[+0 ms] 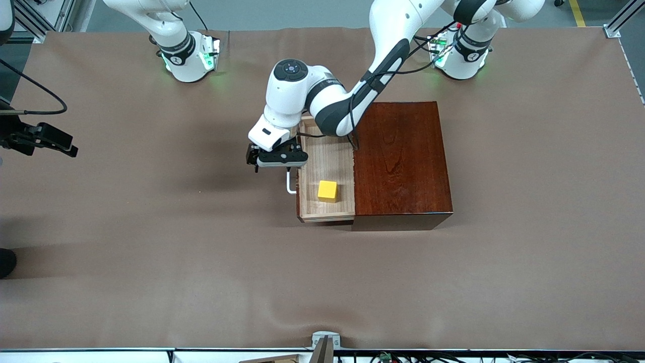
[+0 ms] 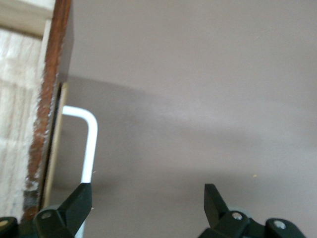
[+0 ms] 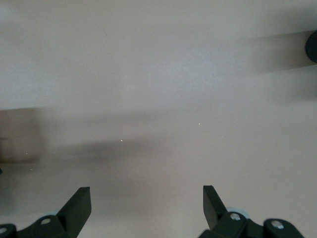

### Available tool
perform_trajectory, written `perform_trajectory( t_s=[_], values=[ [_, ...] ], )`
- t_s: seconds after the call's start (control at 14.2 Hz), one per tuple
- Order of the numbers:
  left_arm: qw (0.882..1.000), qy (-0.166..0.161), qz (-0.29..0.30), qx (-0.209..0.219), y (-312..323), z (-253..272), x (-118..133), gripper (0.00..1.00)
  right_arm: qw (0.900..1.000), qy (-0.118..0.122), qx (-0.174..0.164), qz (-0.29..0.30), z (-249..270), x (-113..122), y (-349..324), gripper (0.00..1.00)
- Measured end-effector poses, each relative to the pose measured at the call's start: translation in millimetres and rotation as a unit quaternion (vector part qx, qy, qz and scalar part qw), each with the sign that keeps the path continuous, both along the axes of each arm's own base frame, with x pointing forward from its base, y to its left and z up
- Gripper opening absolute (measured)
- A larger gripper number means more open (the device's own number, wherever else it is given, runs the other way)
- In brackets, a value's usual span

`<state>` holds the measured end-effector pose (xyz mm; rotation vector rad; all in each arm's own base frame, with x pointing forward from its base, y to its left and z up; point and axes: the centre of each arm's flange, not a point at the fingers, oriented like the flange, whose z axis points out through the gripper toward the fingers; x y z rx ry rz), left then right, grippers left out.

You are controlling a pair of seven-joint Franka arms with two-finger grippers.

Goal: Open drawer, take yellow block, close drawer

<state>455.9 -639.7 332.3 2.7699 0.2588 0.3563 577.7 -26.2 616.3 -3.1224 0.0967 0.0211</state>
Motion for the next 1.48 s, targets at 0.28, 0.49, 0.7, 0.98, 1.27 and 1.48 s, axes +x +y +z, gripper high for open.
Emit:
perform_trajectory(
  t_s=[0.28,0.49,0.7,0.98,1.27,1.48],
  values=[
    [0.999,-0.007,0.017,-0.027,7,29,17,1.00,1.000,0.000,0.000,0.000,0,0,0,1.00],
    [0.997,-0.008,0.049,-0.054,32,74,44,1.00,1.000,0.000,0.000,0.000,0,0,0,1.00],
    [0.996,-0.003,0.087,-0.037,79,120,77,1.00,1.000,0.000,0.000,0.000,0,0,0,1.00],
    [0.995,0.013,0.095,0.011,126,158,92,1.00,1.000,0.000,0.000,0.000,0,0,0,1.00],
    [0.996,0.025,0.043,0.069,152,174,87,1.00,1.000,-0.002,0.000,0.001,0,0,1,1.00],
    [0.996,0.023,0.007,0.090,165,176,84,1.00,1.000,-0.002,0.000,0.005,0,1,5,1.00]
  ],
)
